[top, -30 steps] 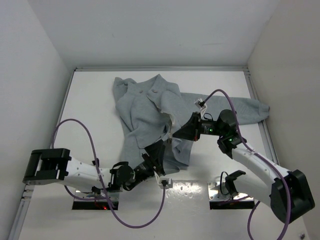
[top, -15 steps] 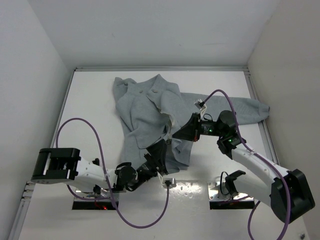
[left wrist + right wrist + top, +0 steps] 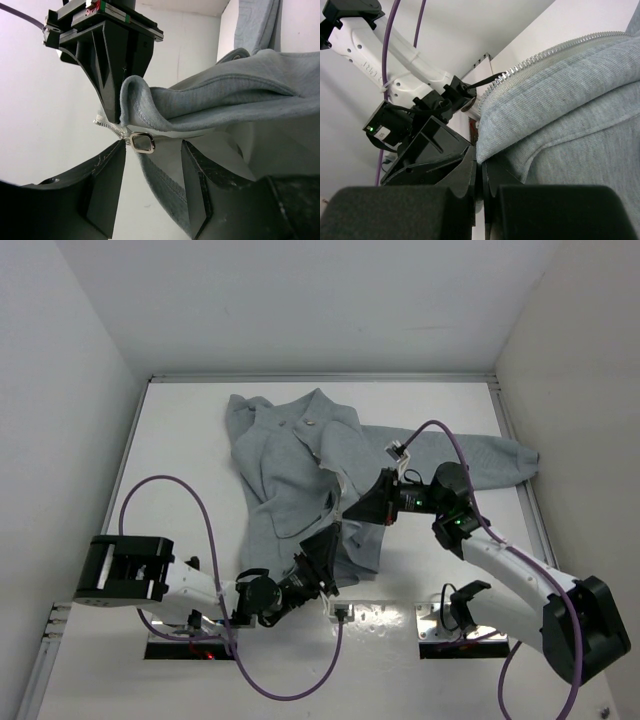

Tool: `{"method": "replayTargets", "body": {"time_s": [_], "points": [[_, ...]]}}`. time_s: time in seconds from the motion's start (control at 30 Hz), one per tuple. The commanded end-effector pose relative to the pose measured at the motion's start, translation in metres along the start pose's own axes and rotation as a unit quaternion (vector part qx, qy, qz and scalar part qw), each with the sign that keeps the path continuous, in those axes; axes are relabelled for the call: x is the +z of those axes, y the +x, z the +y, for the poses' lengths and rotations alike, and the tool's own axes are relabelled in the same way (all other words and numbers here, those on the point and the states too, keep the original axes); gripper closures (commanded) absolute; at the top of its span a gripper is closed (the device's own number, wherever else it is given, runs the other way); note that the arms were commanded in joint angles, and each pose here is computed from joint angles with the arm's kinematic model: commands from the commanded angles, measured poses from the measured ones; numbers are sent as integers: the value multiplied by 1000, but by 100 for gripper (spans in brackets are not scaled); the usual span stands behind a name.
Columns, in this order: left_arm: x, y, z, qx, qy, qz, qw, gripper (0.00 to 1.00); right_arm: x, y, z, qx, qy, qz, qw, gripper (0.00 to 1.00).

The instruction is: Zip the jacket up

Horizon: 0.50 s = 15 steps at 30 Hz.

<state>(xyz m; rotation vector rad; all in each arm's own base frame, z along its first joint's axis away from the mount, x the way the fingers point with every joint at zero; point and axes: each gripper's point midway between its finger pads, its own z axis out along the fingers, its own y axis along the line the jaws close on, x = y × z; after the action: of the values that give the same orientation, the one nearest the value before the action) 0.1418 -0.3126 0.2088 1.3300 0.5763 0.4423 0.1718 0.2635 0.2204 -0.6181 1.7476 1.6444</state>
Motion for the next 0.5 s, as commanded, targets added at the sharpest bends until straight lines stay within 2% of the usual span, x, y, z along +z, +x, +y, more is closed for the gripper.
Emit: {"method": "replayTargets", "body": {"time_s": [0.0,0.27,0.47], "points": [[-2,-5,50,-76,-99,-6,992,46,2,-8,14,-32,-26,-12,999,100],[-2,-4,52,-74,-102,-5,992,52,1,-5,14,-27,-26,-9,999,100],[1,-5,53,-68,-104,-5,992,53,1,-1,13,-27,-27,-6,999,100]]}}
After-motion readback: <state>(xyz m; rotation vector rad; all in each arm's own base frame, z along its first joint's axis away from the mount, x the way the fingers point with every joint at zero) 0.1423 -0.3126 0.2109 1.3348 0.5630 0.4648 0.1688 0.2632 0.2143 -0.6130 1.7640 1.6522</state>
